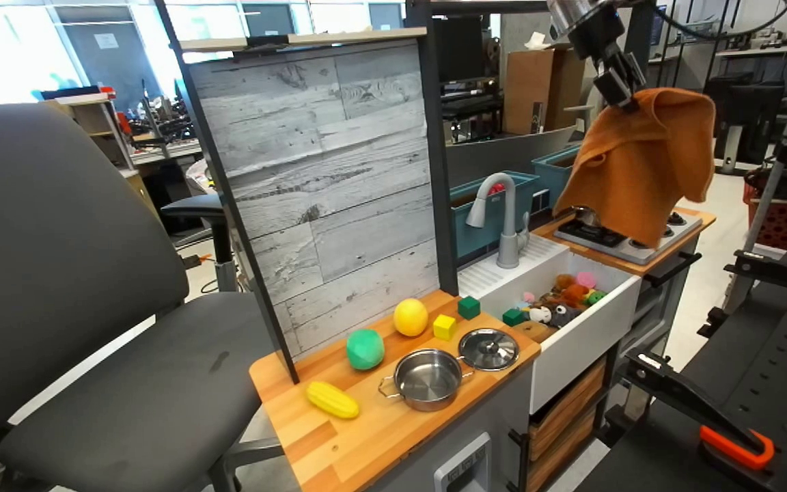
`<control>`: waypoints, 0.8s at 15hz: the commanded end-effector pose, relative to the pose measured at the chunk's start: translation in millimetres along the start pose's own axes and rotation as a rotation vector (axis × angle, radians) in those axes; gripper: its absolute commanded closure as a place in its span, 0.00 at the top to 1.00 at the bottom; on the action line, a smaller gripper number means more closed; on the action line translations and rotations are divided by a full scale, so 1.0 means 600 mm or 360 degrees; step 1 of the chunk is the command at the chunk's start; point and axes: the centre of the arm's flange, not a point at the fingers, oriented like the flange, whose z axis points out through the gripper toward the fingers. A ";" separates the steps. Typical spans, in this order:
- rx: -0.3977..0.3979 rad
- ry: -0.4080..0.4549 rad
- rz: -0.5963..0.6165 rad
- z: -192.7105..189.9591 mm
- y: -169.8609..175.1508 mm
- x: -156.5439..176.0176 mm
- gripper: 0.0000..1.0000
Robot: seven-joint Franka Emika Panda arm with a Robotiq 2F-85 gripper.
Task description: Remove the brown towel from the black railing and put it on the stove
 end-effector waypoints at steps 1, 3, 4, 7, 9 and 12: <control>-0.0100 -0.0008 0.0058 0.052 -0.038 0.062 0.00; -0.0145 -0.0019 0.0074 0.079 -0.060 0.092 0.00; -0.0166 -0.0010 0.0093 0.091 -0.067 0.103 0.00; -0.0188 -0.0003 0.0157 0.117 -0.075 0.136 0.00; -0.0196 -0.0044 0.0200 0.149 -0.082 0.156 0.00; -0.0234 -0.0095 0.0238 0.186 -0.098 0.177 0.00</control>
